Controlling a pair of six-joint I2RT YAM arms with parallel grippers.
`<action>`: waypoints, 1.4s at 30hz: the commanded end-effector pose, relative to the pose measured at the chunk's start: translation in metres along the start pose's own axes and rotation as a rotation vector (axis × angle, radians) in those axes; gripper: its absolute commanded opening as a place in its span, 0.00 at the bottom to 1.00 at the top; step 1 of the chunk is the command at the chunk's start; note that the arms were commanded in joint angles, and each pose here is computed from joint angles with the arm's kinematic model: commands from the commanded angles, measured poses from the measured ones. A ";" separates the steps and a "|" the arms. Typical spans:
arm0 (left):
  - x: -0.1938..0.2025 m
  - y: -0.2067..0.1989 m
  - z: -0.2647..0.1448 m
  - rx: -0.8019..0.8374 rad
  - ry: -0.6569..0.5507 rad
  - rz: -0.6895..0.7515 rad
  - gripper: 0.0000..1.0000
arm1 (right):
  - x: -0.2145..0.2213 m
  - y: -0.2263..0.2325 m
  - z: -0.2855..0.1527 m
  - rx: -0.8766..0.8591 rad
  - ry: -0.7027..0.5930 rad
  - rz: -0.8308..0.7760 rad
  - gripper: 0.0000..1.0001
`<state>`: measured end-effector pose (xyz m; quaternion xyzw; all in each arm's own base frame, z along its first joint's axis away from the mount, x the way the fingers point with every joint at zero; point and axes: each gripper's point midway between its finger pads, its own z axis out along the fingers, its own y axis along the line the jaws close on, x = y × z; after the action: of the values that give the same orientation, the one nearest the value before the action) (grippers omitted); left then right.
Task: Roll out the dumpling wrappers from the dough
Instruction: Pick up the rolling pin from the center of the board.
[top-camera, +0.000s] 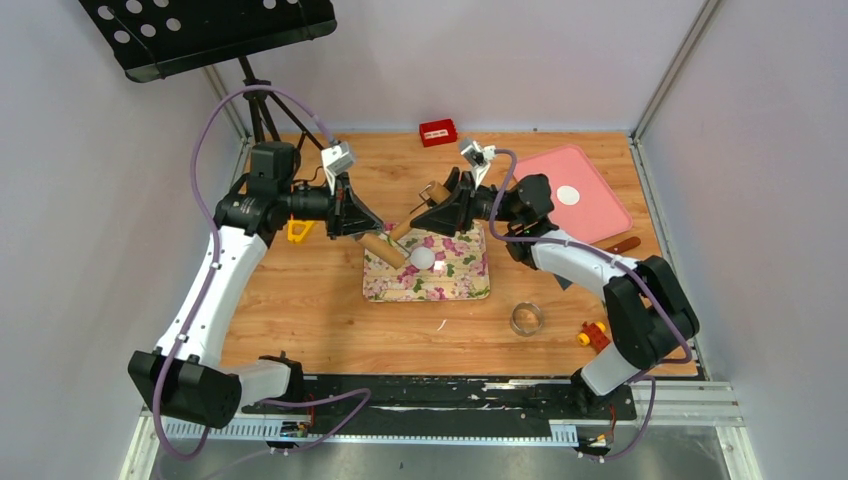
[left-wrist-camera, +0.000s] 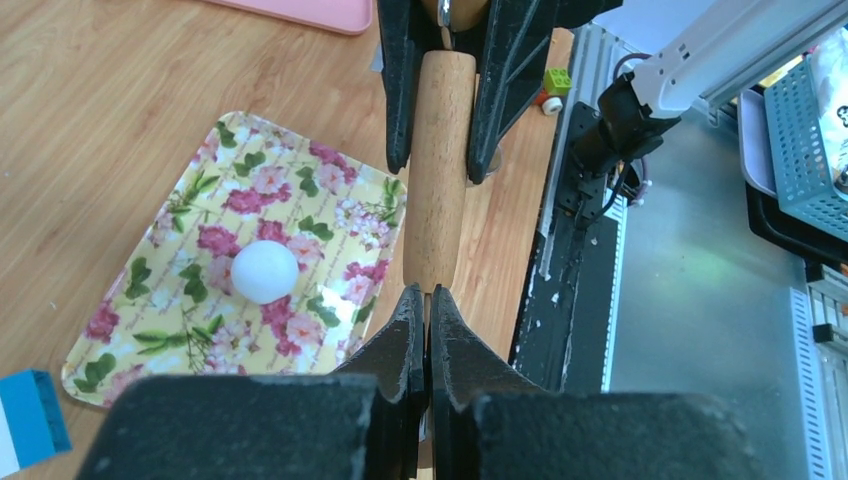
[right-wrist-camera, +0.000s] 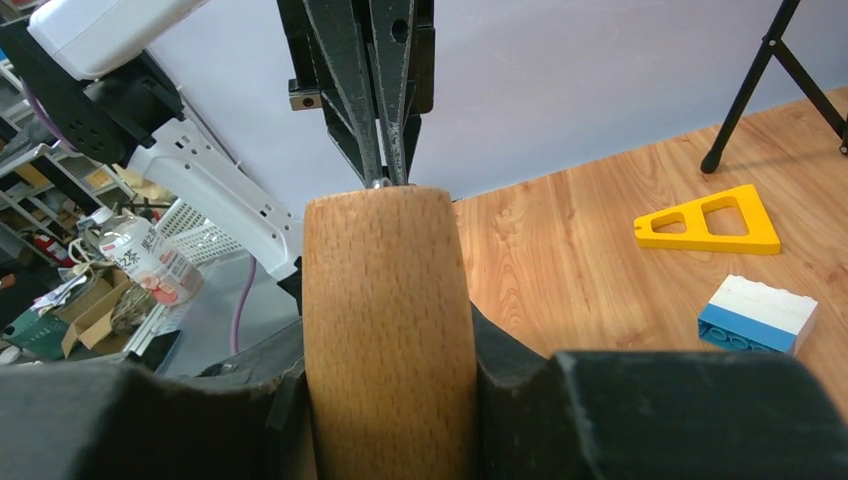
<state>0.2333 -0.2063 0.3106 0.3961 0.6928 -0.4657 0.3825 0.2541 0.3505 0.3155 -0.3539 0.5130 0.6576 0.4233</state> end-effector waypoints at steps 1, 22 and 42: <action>-0.017 -0.001 0.000 -0.005 -0.049 0.065 0.00 | -0.005 0.016 0.013 -0.034 0.024 -0.078 0.00; 0.004 0.046 -0.015 -0.259 0.098 0.171 1.00 | -0.018 -0.045 -0.040 0.527 0.390 -0.606 0.00; 0.105 0.153 0.010 -0.452 0.236 0.177 1.00 | 0.037 -0.101 -0.036 0.661 0.502 -0.586 0.00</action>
<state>0.3065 -0.1540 0.1532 0.4025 0.7997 -0.2325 0.3800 0.3122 0.3236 0.2120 -0.5118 0.6593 0.2096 0.5093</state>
